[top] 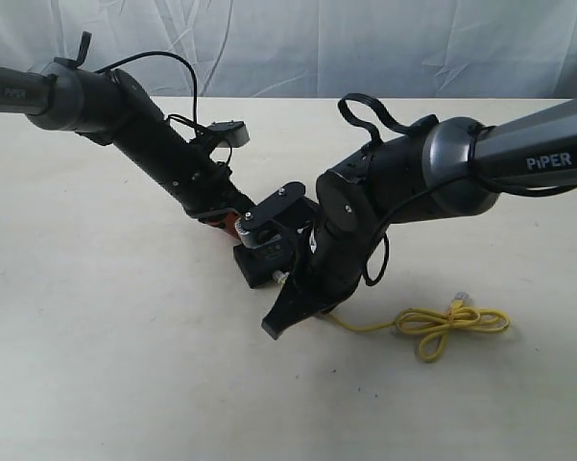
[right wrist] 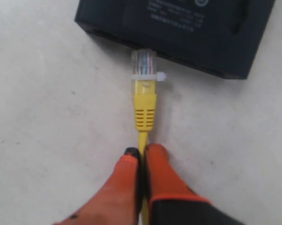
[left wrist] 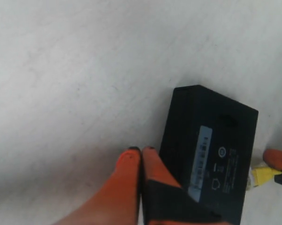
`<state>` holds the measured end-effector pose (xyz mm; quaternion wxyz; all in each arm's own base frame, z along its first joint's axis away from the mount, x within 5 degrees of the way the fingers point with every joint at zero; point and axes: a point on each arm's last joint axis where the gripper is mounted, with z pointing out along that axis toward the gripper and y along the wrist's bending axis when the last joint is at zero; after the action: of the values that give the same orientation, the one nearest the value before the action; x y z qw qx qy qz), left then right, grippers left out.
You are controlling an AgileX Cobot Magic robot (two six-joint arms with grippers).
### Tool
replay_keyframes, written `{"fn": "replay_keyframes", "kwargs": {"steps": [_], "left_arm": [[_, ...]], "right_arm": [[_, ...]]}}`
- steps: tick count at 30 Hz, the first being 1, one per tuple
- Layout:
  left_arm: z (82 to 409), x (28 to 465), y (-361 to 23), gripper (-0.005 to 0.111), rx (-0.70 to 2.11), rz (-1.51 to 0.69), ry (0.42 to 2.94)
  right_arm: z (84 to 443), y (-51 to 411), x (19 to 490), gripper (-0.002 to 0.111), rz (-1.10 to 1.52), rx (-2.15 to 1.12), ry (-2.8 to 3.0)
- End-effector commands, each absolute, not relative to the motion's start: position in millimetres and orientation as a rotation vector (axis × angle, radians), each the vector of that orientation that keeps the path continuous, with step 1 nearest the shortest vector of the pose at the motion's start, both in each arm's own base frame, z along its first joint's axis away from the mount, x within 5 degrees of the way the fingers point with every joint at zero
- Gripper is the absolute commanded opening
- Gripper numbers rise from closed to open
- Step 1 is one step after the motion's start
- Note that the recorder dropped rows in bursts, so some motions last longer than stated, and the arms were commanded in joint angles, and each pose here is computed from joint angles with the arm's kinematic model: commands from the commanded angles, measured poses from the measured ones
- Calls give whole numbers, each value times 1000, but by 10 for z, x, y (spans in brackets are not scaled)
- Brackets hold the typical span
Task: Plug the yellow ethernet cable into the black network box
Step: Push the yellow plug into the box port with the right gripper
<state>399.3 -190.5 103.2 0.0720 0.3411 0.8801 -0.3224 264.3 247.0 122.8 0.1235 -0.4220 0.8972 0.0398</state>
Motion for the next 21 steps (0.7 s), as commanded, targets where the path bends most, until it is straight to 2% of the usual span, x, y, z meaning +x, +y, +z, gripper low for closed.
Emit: {"fn": "replay_keyframes", "kwargs": {"steps": [1, 10, 21], "left_arm": [[1049, 3990, -1931, 0, 1024, -990, 2637], [1049, 3988, -1931, 0, 1027, -991, 2638], [1050, 3980, -1931, 0, 1030, -999, 2643]], "right_arm": [[1225, 2474, 2652, -1, 109, -1256, 2582], [1220, 2461, 2640, -1, 89, -1325, 2568], [1221, 2434, 2671, -1, 74, -1208, 2615]]}}
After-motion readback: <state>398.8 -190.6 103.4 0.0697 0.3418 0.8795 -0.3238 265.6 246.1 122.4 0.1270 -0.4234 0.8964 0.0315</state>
